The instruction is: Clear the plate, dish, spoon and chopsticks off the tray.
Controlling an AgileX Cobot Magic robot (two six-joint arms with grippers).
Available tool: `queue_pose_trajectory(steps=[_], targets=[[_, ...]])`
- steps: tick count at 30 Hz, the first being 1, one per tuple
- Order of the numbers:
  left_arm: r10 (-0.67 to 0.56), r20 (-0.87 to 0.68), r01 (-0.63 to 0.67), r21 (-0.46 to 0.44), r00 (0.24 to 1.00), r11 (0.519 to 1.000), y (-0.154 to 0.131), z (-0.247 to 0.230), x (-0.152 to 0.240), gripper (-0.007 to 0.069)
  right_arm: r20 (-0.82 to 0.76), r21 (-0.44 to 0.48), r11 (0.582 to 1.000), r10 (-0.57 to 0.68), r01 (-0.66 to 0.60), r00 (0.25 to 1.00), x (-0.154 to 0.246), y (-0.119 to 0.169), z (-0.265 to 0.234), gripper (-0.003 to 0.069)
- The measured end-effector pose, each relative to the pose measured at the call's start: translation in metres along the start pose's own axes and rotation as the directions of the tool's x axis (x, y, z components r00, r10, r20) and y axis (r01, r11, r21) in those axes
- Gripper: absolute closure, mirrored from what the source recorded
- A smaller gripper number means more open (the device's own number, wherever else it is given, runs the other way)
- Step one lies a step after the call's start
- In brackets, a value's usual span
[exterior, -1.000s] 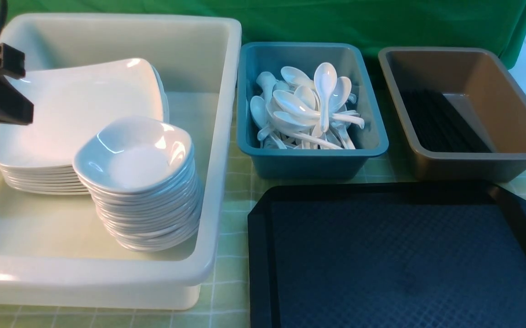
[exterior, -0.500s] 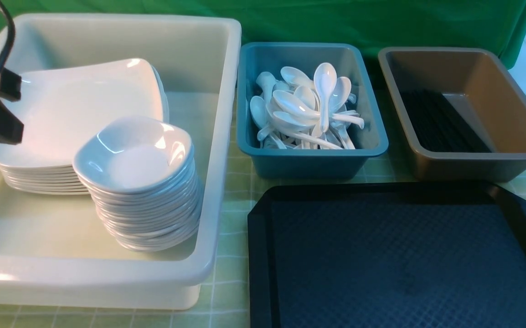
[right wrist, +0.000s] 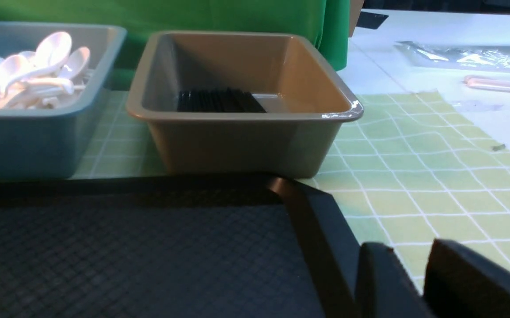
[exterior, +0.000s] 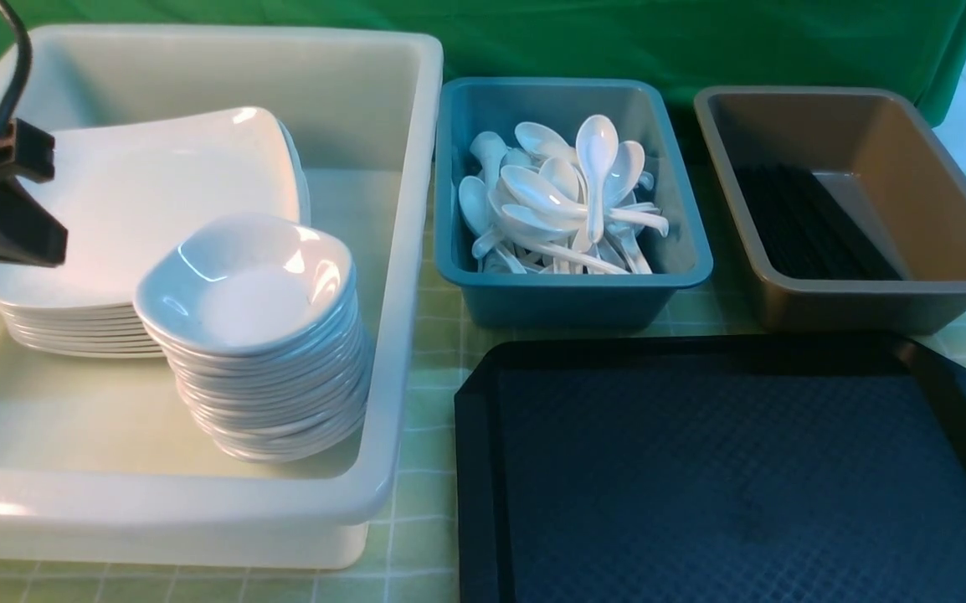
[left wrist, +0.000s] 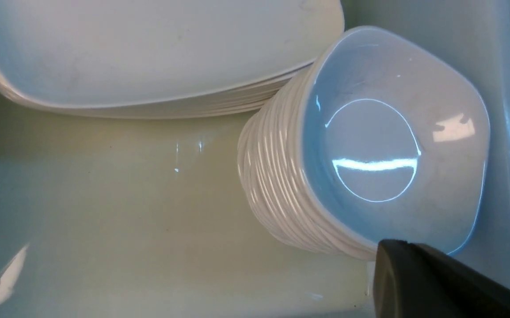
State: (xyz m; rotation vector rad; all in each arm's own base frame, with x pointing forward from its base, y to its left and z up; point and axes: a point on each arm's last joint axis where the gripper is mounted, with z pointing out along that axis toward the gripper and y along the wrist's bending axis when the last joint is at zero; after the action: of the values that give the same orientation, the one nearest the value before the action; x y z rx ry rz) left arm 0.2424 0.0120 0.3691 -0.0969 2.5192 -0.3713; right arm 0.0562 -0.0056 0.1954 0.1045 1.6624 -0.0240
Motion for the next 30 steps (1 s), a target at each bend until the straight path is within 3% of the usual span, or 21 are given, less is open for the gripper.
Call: queue_pose_trajectory(steps=[12, 21, 30], targets=[[0.004, -0.049, -0.002, 0.048, 0.999, 0.999, -0.0044, -0.0002, 0.0045, 0.0643, -0.052, 0.013, 1.0, -0.004, 0.004, 0.999, 0.0048, -0.0012, -0.0001, 0.048], [0.007, -0.016, -0.007, 0.042, 1.0, 0.999, -0.0038, -0.0001, 0.0015, 0.0643, -0.067, 0.006, 0.988, -0.154, 0.155, 0.986, 0.006, -0.0015, -0.0002, 0.0461], [0.008, -0.018, -0.007, 0.042, 1.0, 0.999, -0.0038, -0.0001, 0.0017, 0.0643, -0.052, 0.0, 0.99, -0.14, 0.14, 0.989, 0.0047, -0.0007, -0.0001, 0.045]])
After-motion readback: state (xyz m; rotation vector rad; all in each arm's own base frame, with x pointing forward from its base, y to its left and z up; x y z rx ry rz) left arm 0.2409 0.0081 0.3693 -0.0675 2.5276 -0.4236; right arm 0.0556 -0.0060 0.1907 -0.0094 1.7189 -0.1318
